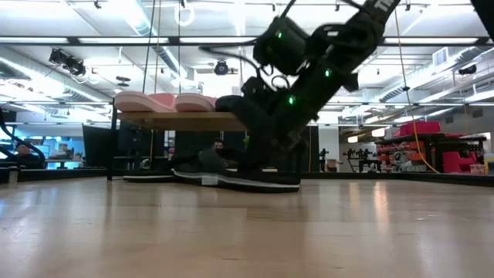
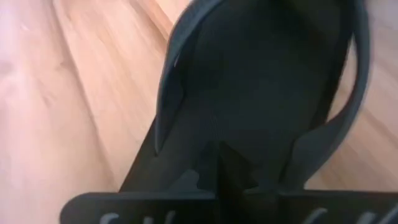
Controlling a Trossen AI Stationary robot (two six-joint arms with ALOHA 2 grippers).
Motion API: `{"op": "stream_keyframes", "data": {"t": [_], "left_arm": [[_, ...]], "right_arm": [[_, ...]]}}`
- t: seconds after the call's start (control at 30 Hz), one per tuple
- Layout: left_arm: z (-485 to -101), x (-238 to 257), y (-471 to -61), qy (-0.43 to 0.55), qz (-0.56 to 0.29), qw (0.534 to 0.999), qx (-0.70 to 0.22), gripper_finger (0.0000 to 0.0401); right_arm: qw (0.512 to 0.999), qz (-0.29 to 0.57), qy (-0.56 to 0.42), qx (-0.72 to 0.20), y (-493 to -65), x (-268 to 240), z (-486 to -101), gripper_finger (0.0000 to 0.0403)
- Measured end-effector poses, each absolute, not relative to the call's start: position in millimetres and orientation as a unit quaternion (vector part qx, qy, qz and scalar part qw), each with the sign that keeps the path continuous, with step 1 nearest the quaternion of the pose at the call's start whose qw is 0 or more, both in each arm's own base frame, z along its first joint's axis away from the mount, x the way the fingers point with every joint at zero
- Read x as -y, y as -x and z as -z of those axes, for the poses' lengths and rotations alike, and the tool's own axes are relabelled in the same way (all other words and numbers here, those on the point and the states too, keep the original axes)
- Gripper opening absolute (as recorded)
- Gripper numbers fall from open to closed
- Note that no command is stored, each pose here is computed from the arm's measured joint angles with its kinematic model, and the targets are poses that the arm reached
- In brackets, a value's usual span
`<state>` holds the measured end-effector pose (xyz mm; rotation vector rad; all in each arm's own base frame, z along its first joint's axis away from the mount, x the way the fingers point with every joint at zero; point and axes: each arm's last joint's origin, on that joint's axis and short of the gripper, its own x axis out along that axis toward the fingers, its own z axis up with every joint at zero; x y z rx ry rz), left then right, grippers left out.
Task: Pick and place slides into the shelf
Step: Put the black slipper under the shelf
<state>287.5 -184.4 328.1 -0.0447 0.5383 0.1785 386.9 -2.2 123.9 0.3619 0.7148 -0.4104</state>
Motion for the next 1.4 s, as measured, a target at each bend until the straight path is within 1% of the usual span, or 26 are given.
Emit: {"op": "stream_keyframes", "data": {"t": [0.1, 0.2, 0.37, 0.57, 0.67, 0.73, 0.83, 0.97, 1.17, 1.27, 1.4], "left_arm": [[-328, 186, -286, 0.021, -0.085, 0.96, -0.266, 0.0022], [-328, 187, -286, 0.02, -0.084, 0.96, -0.267, 0.0027], [-327, 186, -284, 0.014, -0.085, 0.958, -0.274, 0.0016], [-325, 185, -283, 0.024, -0.094, 0.954, -0.283, 0.0004], [-325, 187, -282, 0.032, -0.095, 0.954, -0.284, 0.001], [-325, 187, -282, 0.041, -0.097, 0.953, -0.283, 0.0018], [-325, 187, -282, 0.043, -0.097, 0.953, -0.282, 0.0025], [-325, 187, -282, 0.045, -0.097, 0.954, -0.281, 0.0018], [-324, 191, -279, 0.059, -0.098, 0.952, -0.284, 0.0004], [-324, 195, -275, 0.057, -0.09, 0.953, -0.284, 0.0006], [-324, 201, -271, 0.054, -0.081, 0.954, -0.284, 0.0022]], "right_arm": [[0.894, 0.207, -0.171, -0.358, -388, 3, -111, 0.0], [0.886, 0.212, -0.177, -0.373, -386, -1, -107, 0.0], [0.866, 0.211, -0.186, -0.413, -374, -25, -115, 0.0], [0.842, 0.206, -0.226, -0.444, -355, -66, -129, 0.0], [0.834, 0.228, -0.242, -0.44, -347, -82, -131, 0.0], [0.834, 0.255, -0.248, -0.421, -345, -87, -131, 0.0], [0.83, 0.309, -0.27, -0.377, -346, -85, -131, 0.0], [0.821, 0.379, -0.28, -0.323, -349, -64, -131, 0.0], [0.799, 0.43, -0.299, -0.294, -355, -24, -132, 0.0], [0.797, 0.428, -0.303, -0.3, -357, -15, -132, 0.0], [0.821, 0.369, -0.277, -0.338, -359, -29, -133, 0.0]]}}
